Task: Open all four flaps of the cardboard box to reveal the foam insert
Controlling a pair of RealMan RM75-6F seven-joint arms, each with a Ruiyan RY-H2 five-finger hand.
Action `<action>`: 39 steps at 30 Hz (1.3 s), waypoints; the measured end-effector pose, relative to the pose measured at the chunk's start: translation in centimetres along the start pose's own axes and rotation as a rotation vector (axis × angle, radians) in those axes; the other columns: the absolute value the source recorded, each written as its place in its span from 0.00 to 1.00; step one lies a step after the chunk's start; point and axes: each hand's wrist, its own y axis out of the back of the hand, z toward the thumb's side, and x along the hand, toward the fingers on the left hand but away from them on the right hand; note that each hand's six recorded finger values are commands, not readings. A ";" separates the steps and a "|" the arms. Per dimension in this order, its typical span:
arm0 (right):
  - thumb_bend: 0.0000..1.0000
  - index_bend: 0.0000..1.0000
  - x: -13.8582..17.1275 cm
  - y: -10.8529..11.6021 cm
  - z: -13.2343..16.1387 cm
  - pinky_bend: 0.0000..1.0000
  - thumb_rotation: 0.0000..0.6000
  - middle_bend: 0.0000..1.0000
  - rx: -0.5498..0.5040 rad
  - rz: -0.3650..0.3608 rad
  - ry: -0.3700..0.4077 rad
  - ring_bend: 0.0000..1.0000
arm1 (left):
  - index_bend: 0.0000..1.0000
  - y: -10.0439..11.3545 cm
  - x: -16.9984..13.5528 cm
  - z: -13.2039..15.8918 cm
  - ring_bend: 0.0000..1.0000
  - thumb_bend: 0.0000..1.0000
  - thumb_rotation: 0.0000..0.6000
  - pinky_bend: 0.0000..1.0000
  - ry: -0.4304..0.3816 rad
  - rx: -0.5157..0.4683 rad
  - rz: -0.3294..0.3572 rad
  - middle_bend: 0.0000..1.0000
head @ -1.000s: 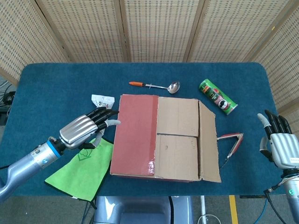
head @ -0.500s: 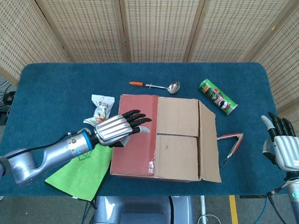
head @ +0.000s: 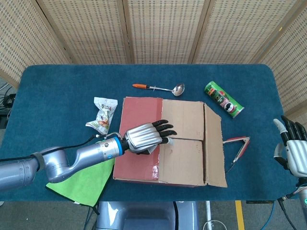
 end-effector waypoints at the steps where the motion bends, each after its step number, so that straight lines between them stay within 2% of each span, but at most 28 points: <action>1: 0.85 0.00 0.0 0.0 -0.1 0.00 1.00 0.00 -0.001 -0.001 -0.002 0.00 | 0.24 -0.1 0.2 0.1 0.00 1.00 0.95 0.00 0.000 0.000 -0.004 0.12; 12: 0.85 0.00 0.3 0.2 -0.7 0.00 1.00 0.00 -0.011 -0.002 -0.014 0.00 | 0.28 -1.0 1.1 -0.3 0.00 1.00 0.95 0.00 0.032 0.032 -0.035 0.19; 21: 0.85 0.00 0.4 0.3 -0.7 0.00 1.00 0.00 -0.020 -0.008 -0.015 0.00 | 0.37 -1.4 0.8 -1.0 0.06 1.00 0.95 0.00 0.064 0.045 -0.048 0.27; 26: 0.85 0.00 0.5 0.4 -0.7 0.00 1.00 0.00 -0.022 -0.014 -0.015 0.00 | 0.42 -0.9 0.6 -1.2 0.10 1.00 0.95 0.00 0.075 0.039 -0.028 0.32; 39: 0.85 0.00 0.2 0.5 -0.4 0.00 1.00 0.00 -0.031 -0.021 -0.007 0.00 | 0.43 0.7 -1.2 -1.8 0.16 1.00 0.95 0.00 0.095 0.054 0.020 0.38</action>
